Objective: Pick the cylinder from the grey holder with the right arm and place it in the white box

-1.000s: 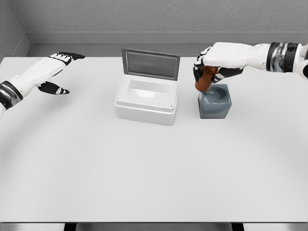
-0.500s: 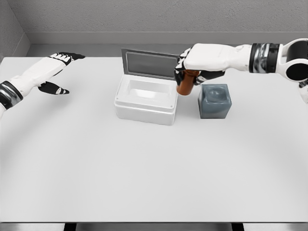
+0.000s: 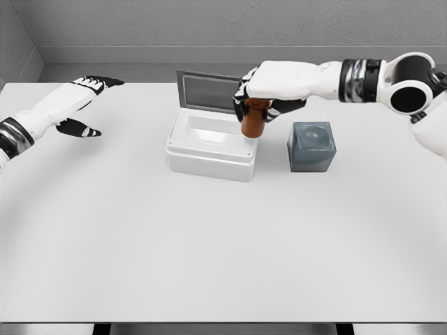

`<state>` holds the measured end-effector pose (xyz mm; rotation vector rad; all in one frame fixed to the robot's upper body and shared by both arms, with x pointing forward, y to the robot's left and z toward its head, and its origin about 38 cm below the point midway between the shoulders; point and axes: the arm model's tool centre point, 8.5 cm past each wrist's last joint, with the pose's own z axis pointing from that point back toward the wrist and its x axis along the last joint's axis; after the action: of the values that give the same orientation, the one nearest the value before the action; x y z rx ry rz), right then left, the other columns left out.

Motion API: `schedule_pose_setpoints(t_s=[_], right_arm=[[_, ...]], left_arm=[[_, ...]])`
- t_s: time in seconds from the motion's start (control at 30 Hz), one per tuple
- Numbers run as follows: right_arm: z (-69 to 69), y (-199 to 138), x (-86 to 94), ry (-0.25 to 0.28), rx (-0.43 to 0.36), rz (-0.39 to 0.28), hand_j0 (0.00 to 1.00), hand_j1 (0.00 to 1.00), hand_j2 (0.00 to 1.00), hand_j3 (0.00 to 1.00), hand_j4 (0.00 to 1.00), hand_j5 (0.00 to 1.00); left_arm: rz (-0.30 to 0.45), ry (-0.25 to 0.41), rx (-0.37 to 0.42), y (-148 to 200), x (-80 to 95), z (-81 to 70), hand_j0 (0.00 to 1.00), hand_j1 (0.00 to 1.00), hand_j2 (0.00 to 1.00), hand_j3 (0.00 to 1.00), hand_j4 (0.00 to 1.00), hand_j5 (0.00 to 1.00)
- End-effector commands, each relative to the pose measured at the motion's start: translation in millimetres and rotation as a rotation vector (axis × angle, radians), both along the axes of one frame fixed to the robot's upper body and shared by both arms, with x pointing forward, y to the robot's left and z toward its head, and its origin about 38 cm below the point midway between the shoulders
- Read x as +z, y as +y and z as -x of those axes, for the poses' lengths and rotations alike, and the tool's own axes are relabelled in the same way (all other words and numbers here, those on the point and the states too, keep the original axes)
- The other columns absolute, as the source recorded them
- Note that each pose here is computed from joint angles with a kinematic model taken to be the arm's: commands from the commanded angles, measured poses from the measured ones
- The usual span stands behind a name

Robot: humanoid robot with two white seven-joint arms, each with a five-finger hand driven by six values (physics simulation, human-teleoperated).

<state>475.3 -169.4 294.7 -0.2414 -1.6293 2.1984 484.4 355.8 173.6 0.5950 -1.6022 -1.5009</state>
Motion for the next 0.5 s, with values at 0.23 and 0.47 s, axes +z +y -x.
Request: schedule_pose_setpoints(t_s=[0.23, 0.47], right_arm=[[-6.5, 15, -6.0, 0.039, -0.039, 0.001, 0.99, 0.99, 0.99, 0.99, 0.99, 0.99], [7.1, 8, 8.7, -0.014, 0.001, 0.008, 1.0, 1.0, 1.0, 1.0, 1.0, 1.0]], left_arm=[[0.007, -0.001, 0.002, 0, 0.8, -0.1, 1.0, 1.0, 1.0, 1.0, 1.0, 1.0], [0.007, 0.0, 0.001, 0, 0.5, 0.0, 1.0, 1.0, 1.0, 1.0, 1.0, 1.0]])
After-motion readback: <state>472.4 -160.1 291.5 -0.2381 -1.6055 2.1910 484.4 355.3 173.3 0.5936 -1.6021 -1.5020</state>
